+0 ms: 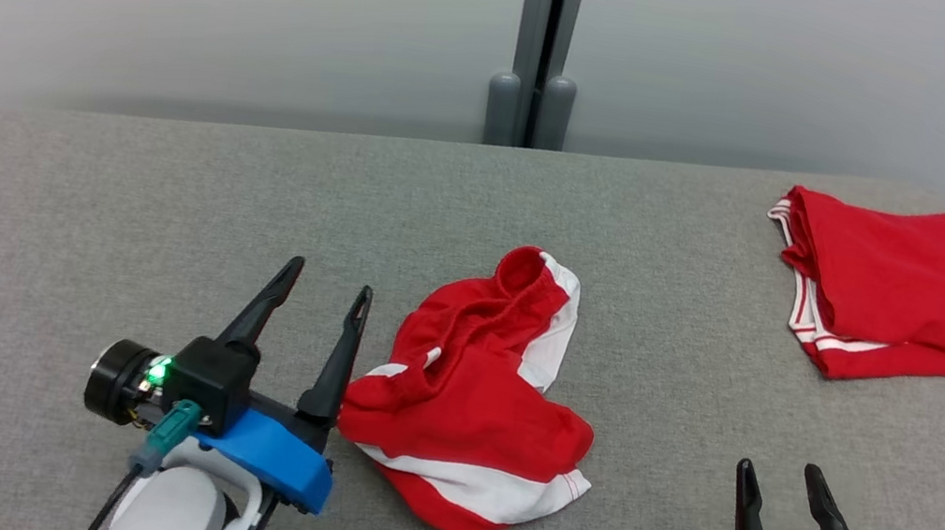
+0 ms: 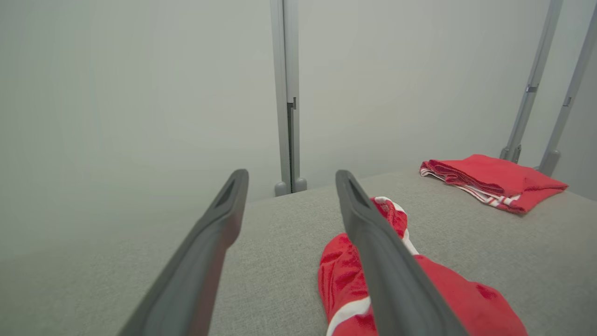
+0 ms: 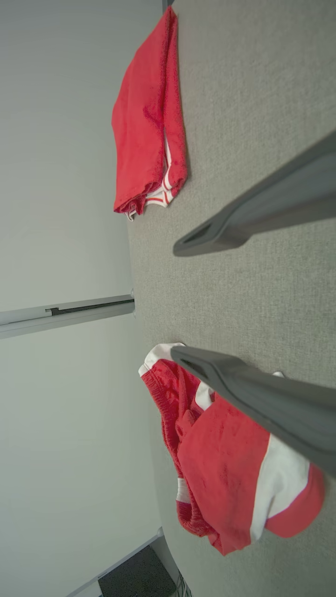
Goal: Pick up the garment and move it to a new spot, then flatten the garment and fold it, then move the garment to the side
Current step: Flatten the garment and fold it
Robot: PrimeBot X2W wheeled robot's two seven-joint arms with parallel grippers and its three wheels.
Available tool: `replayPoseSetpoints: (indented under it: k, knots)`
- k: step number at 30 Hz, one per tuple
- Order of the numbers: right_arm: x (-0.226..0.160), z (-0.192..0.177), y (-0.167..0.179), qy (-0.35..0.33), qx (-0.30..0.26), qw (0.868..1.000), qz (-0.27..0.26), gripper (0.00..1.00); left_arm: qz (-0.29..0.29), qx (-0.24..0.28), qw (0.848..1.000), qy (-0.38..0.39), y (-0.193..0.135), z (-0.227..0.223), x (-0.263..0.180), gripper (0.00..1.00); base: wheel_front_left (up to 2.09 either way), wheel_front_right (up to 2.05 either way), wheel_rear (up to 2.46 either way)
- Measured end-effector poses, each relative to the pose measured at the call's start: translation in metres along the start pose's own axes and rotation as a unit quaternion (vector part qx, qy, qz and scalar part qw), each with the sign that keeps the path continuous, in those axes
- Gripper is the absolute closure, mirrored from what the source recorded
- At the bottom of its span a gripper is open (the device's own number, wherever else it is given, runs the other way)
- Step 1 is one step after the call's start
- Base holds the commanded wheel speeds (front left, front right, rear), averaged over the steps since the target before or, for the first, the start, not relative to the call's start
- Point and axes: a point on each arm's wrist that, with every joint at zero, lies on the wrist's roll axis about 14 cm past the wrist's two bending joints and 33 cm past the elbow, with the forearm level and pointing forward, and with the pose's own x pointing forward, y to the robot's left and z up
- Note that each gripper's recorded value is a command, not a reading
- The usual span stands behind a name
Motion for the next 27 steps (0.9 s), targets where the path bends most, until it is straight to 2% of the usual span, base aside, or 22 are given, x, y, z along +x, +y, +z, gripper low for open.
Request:
replayPoseSetpoints:
  k: [9, 19, 20, 21, 22, 27]
  knots:
    - [-0.002, -0.004, -0.020, 0.007, 0.003, 0.999, -0.032, 0.00, -0.101, -0.006, 0.991, 0.089, -0.050, -0.052, 0.020, 0.00, 0.00, 0.00, 0.00]
    - [0.002, -0.005, -0.027, 0.009, 0.004, 0.999, -0.043, 0.00, -0.113, -0.017, 0.977, 0.182, -0.051, -0.103, 0.005, 0.00, 0.00, 0.00, 0.00]
    - [0.002, -0.005, -0.027, 0.009, 0.004, 0.999, -0.043, 0.00, -0.115, -0.020, 0.975, 0.191, -0.053, -0.107, 0.003, 0.44, 0.00, 0.00, 0.00]
    - [0.002, -0.005, -0.027, 0.008, 0.004, 0.999, -0.043, 0.00, -0.115, -0.023, 0.973, 0.197, -0.054, -0.110, 0.001, 0.80, 0.00, 0.00, 0.00]
    - [0.003, -0.005, -0.027, 0.008, 0.004, 0.999, -0.043, 0.00, -0.118, -0.026, 0.972, 0.204, -0.055, -0.113, -0.001, 1.00, 0.00, 0.00, 0.00]
    - [0.004, -0.003, -0.028, 0.005, 0.004, 0.999, -0.044, 0.00, -0.125, -0.025, 0.962, 0.240, -0.058, -0.128, -0.008, 1.00, 0.00, 0.00, 0.00]
